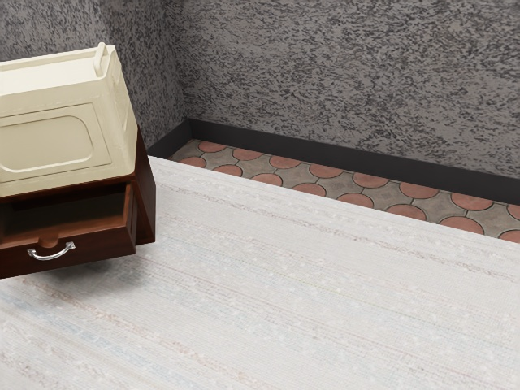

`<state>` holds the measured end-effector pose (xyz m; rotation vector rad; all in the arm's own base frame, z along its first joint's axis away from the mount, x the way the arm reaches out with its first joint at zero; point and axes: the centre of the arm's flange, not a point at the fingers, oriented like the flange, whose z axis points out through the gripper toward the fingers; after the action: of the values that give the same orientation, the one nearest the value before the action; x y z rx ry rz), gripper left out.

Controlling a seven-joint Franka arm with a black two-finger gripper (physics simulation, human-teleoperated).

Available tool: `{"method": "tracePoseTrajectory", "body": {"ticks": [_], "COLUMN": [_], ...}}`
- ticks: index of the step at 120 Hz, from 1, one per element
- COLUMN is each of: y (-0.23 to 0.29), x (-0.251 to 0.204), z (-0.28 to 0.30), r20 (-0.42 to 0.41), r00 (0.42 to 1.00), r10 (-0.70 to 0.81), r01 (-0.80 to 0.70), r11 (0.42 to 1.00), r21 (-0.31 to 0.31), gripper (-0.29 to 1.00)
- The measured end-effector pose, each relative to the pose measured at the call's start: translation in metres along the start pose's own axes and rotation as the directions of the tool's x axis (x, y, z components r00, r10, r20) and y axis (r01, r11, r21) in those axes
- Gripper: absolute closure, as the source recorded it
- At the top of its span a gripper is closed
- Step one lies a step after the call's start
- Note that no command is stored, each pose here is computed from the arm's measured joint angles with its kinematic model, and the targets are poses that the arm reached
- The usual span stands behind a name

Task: Push the drawer handle with one arm to close the drawer

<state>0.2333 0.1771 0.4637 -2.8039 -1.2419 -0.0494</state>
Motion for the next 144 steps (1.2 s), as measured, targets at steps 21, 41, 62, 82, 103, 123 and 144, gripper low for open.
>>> {"method": "tracePoseTrajectory", "body": {"ticks": [21,41,62,82,103,123,144], "y": [0.004,0.007,0.047,0.080,0.100,0.107,0.109], "x": [0.012,0.014,0.008,0.011,0.026,0.039,0.049], "z": [0.007,0.006,0.015,0.025,0.040,0.039,0.047], "r20": [-0.016,-0.034,-0.027,0.000,0.036,0.032,0.035], "r00": [0.999,0.997,0.989,0.986,0.987,0.991,0.994], "r10": [0.038,0.071,0.145,0.169,0.159,0.130,0.106], "r01": [-0.038,-0.072,-0.145,-0.169,-0.160,-0.131,-0.107], "r11": [0.999,0.997,0.989,0.985,0.986,0.991,0.994], "r21": [-0.030,-0.036,0.012,0.029,0.043,0.038,0.023], "gripper": [0.43,0.45,0.51,0.59,0.66,0.73,0.77]}}
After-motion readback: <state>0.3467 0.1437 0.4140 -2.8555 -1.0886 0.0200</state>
